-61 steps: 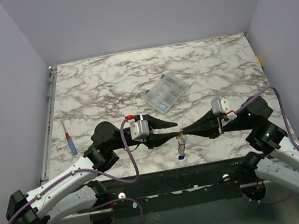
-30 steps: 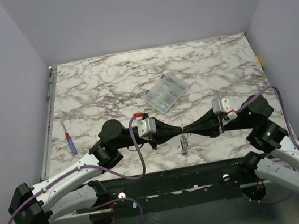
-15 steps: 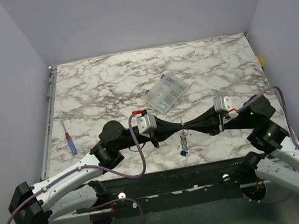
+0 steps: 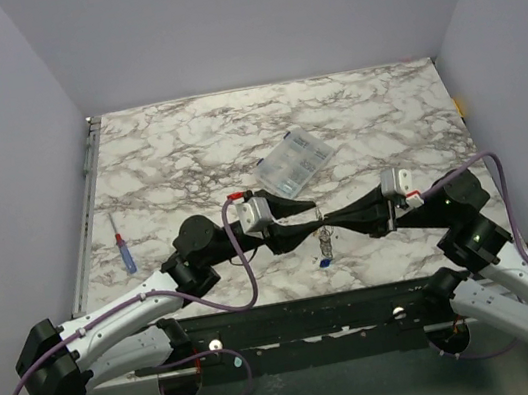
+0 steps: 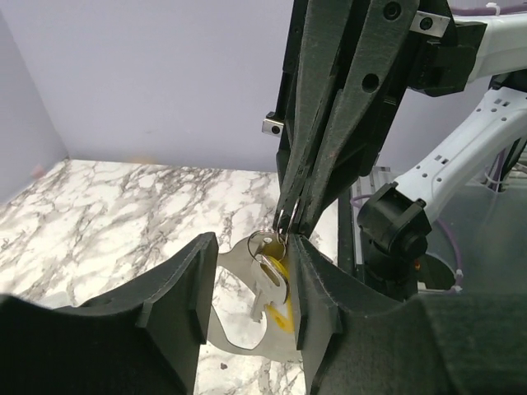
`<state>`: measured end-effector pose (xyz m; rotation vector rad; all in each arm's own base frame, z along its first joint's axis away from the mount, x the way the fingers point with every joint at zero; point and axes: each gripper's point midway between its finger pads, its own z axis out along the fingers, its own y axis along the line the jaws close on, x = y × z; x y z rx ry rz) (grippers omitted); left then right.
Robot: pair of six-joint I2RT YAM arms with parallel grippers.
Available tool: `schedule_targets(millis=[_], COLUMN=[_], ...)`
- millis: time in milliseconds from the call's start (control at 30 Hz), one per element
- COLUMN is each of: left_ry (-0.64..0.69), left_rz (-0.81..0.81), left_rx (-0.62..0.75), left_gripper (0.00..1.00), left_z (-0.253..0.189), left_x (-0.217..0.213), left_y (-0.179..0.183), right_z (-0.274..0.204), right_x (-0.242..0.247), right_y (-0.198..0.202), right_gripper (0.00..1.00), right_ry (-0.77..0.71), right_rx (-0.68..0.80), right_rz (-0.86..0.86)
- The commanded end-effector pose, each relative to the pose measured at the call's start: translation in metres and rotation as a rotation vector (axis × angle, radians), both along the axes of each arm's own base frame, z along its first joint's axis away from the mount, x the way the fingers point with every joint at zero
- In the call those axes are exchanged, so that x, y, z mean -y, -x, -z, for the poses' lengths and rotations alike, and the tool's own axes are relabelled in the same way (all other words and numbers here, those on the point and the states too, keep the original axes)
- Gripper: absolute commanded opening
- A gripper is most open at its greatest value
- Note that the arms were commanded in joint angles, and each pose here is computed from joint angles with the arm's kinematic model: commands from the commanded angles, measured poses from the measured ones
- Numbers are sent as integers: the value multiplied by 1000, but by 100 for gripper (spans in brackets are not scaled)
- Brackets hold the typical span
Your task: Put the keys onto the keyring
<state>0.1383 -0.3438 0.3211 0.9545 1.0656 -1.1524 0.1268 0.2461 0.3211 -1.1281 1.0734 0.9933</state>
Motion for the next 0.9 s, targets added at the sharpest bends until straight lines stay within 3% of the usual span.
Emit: schedule_targets(millis=[0,167,267,400,567,867], left_ry=[36,39,44,59,76,107], left_rz=[-27,-33,-35,-25,9,-3], left_rx=[0,-8,-14,-15,-5,-18], left_gripper=[46,40,28,21,0,0], left_z=[-6,-5,-5,-8,-12,-16], left_x=[-2,-3,-2,-1,1,-4], left_y=[-4,-4,-4,-2,5,6], right_z=[-14,-16,-15,-14,-12,-8], right_x=[-1,-2,-2,-2,-2,-2], right_y=[5,6,7,8,9,10], right_gripper=[1,1,1,0,1,1], right_ry=[-38,-46,-44,-39,-38,-28], right_rx=[25,29,27,23,23,25], right_rz=[-14,-19,-25,-33,-40,-46])
